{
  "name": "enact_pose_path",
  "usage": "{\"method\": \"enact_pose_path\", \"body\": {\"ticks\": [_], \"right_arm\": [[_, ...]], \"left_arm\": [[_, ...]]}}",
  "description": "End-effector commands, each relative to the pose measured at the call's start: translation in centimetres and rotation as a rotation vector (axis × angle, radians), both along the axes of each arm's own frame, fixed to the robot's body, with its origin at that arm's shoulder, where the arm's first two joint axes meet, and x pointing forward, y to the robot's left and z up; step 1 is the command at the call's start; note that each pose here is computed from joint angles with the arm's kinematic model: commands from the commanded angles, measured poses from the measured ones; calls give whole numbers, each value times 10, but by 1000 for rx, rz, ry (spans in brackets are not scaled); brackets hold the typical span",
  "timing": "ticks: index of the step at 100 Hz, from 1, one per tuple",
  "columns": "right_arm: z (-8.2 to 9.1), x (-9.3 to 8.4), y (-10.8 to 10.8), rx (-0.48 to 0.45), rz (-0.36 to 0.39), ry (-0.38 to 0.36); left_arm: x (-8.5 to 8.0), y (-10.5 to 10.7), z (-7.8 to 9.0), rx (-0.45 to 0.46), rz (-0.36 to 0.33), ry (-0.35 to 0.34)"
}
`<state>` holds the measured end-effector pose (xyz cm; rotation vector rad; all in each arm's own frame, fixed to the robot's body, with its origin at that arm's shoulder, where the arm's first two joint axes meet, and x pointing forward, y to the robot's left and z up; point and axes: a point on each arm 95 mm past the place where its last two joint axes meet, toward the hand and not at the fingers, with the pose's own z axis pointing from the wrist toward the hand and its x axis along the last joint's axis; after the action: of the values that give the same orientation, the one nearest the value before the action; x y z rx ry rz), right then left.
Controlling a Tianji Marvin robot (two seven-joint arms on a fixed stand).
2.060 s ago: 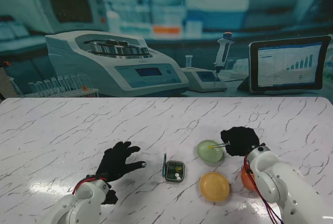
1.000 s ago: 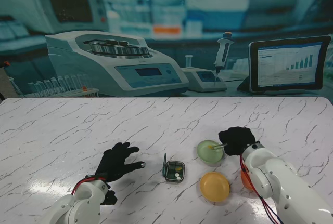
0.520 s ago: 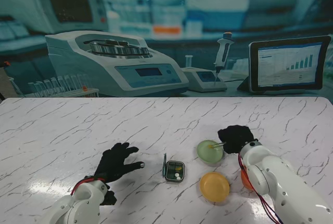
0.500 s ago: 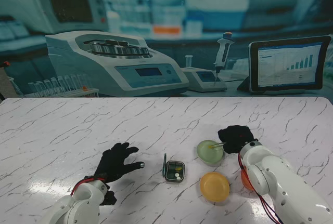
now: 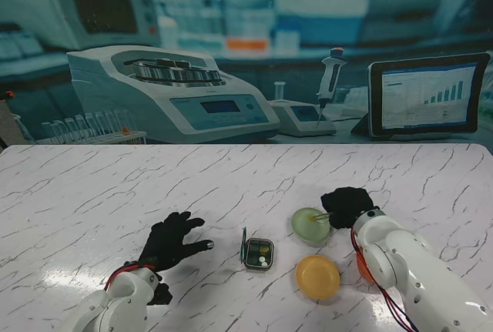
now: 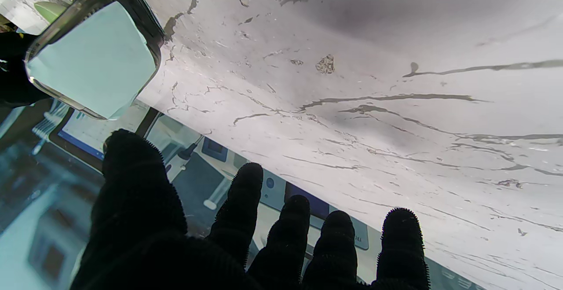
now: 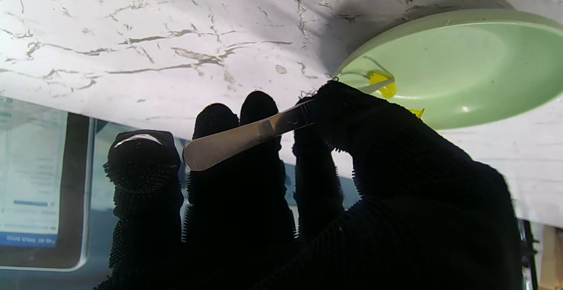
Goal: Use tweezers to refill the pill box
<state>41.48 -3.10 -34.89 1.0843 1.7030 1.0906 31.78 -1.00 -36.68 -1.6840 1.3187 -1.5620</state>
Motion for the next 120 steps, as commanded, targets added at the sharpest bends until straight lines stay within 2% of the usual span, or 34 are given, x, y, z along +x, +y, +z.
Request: {"method": "enact_pose_path", "body": {"ticks": [1,50,93,120], "right_arm": [[-3,-2,4,2,7,8],[-2,0,8,-3,-10,35],[-2,-1,9,6,-4,26],[5,-7,10,13,17,15]], "left_arm": [[-3,-4,-2,-17,-23,4],[-3,-3,-3,-17,-22,-3],[-4,-2,-4,-16,-19,-7],[-4,-2,-4,-13,-20,-10]]}}
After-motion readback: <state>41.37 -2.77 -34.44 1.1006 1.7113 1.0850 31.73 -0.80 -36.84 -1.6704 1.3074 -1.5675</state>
